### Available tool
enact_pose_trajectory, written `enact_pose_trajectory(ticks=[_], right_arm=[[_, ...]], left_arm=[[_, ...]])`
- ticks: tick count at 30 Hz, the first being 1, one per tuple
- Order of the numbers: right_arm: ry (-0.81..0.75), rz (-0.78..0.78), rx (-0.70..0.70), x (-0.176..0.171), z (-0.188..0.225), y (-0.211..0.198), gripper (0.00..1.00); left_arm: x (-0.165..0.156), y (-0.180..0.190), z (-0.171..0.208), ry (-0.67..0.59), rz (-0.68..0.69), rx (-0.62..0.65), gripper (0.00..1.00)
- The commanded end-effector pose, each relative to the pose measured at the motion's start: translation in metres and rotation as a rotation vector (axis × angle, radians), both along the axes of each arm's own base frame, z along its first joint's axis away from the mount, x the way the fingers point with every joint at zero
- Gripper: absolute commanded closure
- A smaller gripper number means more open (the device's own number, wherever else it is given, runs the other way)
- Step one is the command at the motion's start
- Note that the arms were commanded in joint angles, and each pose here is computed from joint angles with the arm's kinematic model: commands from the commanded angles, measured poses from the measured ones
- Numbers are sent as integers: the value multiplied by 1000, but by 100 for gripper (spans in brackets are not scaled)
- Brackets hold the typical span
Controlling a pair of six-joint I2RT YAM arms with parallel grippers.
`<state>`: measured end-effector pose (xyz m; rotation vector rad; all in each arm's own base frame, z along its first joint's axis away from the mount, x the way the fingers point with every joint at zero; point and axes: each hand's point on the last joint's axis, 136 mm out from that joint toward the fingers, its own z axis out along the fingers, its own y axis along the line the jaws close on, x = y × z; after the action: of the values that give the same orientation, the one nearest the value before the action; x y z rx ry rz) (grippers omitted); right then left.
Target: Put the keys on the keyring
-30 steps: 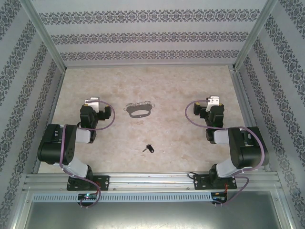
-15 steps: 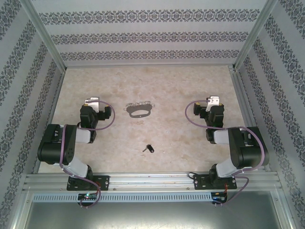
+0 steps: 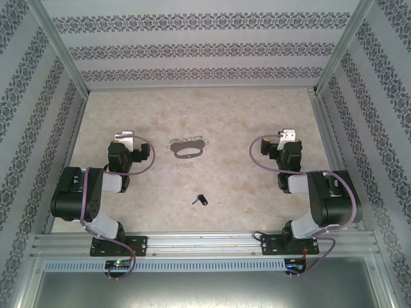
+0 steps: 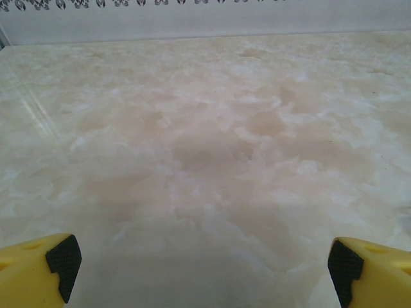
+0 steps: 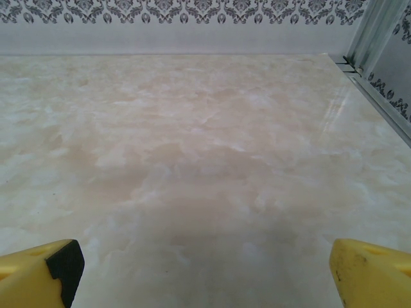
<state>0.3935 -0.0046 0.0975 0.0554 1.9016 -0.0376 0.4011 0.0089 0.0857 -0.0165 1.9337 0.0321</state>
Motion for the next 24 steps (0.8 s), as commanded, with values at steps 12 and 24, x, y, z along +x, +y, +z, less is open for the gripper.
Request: enact_pose_trajectory(ticks=[12,24], right_arm=[[-51,64,39,2,18,8,2],[-31,-49,38,-2,41,-10,2]], left_arm=[[-12,8,11,-79,45,-24,0],[-15,10,54,-67,56,-21,0]])
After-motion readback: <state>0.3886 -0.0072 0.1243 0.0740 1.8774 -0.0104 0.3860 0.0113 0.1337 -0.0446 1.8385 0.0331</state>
